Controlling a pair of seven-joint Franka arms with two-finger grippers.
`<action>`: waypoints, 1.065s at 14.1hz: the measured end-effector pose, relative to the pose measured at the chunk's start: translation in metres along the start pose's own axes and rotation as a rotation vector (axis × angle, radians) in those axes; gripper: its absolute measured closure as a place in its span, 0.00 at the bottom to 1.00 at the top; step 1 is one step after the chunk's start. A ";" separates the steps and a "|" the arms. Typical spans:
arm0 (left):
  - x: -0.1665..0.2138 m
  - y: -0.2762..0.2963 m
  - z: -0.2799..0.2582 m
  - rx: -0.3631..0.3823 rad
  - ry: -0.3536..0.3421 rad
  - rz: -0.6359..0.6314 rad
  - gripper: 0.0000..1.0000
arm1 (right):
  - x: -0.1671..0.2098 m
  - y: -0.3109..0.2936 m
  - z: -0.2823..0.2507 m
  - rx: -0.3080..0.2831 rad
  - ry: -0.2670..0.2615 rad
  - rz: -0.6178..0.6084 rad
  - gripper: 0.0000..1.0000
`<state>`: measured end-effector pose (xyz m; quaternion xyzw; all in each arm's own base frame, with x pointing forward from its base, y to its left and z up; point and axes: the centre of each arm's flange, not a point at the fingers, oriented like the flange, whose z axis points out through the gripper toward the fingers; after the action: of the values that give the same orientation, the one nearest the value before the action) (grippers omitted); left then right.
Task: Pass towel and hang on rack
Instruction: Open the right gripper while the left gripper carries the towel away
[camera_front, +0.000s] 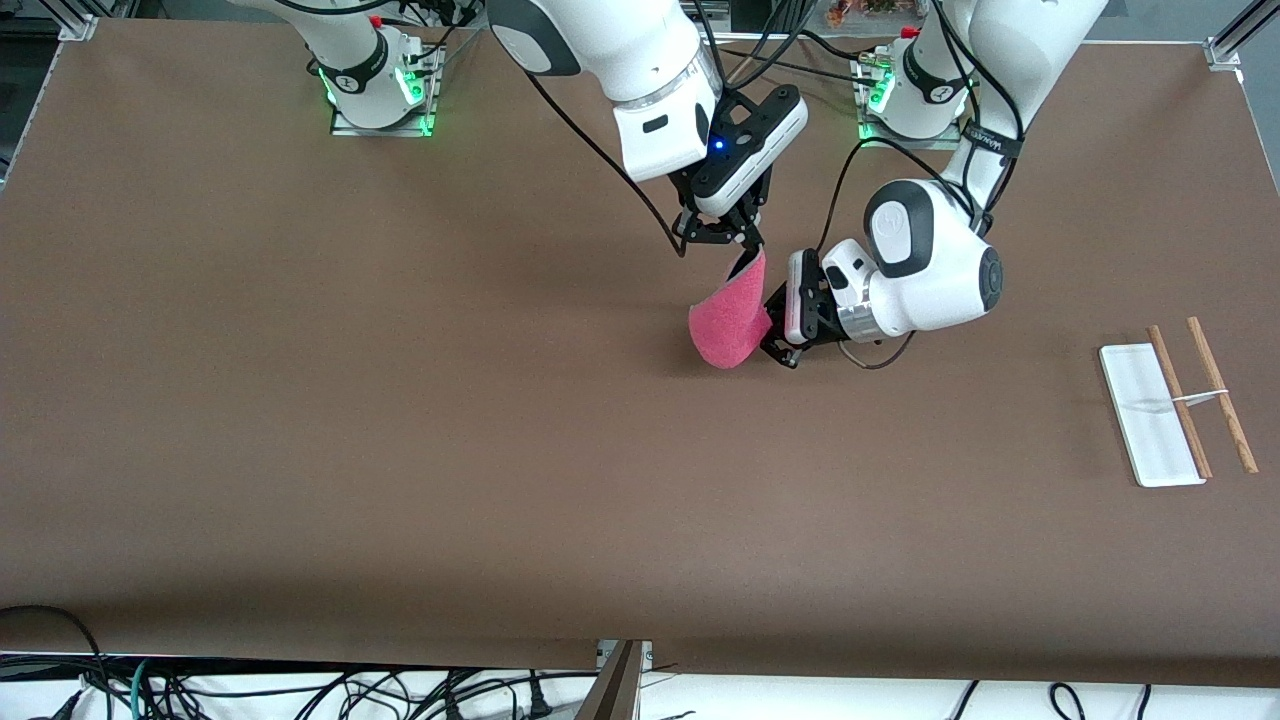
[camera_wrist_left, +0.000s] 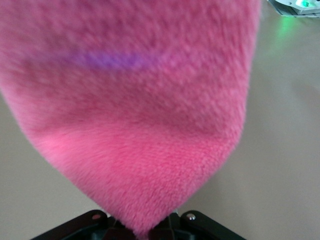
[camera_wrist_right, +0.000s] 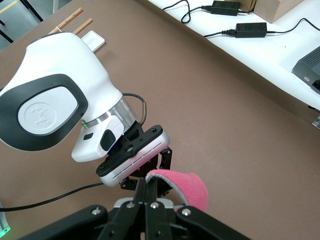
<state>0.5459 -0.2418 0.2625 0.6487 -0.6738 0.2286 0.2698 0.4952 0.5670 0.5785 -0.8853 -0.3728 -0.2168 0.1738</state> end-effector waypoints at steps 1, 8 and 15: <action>0.002 0.000 -0.002 0.004 0.001 -0.001 0.97 | 0.000 0.000 0.000 0.000 0.000 0.000 0.99; -0.012 -0.007 -0.037 0.060 -0.004 -0.030 0.97 | -0.001 0.001 0.003 0.010 -0.006 0.010 0.78; -0.007 -0.010 -0.096 0.121 -0.076 -0.055 0.97 | -0.002 0.024 -0.002 -0.005 -0.028 0.041 0.07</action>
<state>0.5622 -0.1738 0.3295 0.6905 -0.6504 0.2366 0.2102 0.5110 0.5484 0.5757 -0.8963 -0.3563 -0.2015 0.1706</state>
